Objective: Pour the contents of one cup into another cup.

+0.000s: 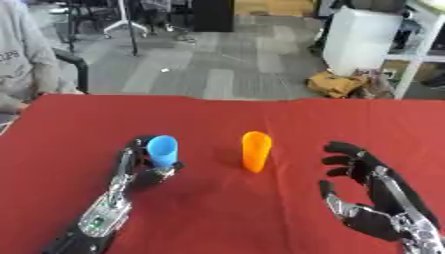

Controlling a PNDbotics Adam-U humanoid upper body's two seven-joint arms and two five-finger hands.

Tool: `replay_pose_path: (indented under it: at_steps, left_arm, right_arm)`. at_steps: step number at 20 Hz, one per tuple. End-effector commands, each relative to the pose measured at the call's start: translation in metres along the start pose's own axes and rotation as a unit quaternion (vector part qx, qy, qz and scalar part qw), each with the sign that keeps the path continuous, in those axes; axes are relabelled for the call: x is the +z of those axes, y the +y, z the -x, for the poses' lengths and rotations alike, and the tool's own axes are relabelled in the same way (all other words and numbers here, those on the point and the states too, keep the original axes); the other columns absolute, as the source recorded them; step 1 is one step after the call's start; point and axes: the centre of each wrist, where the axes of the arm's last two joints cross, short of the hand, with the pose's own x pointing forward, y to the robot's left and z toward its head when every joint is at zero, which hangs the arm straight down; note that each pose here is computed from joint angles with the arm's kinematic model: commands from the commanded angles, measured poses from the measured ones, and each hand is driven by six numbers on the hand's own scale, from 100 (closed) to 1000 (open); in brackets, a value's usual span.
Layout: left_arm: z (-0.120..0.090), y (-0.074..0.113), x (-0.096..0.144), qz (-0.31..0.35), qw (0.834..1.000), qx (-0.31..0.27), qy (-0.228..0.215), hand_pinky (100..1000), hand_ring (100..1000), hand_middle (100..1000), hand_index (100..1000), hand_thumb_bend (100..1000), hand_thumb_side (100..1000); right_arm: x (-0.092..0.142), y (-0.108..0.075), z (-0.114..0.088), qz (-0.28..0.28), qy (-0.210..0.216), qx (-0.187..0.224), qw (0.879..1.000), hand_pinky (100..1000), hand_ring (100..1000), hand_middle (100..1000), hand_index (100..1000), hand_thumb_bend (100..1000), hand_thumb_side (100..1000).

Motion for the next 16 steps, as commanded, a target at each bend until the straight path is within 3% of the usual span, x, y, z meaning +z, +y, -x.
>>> replay_pose_path:
  at_steps: [1,9,15,16]
  left_arm:
    - [-0.0097,0.0049,-0.0093,-0.005,1.000,-0.003,-0.013,457,578,569,757,779,100]
    - [-0.0090,0.0008,-0.0103,0.013,1.000,-0.003,-0.017,412,543,532,745,772,100]
    - [-0.0095,0.0000,-0.0096,0.025,0.999,0.000,-0.025,352,484,473,708,693,100]
    - [-0.0098,-0.0001,-0.0095,0.027,0.999,0.000,-0.027,336,467,457,693,647,100]
  right_arm:
    - [-0.0061,-0.0047,-0.0058,-0.003,-0.013,0.006,1.000,704,778,810,890,193,100]
    - [-0.0075,-0.0047,-0.0063,-0.005,-0.016,0.006,1.000,704,778,810,890,205,100]
    - [-0.0077,-0.0049,-0.0062,-0.005,-0.016,0.007,1.000,705,776,809,890,204,100]
    - [-0.0077,-0.0050,-0.0062,-0.005,-0.016,0.007,1.000,705,776,809,891,203,100]
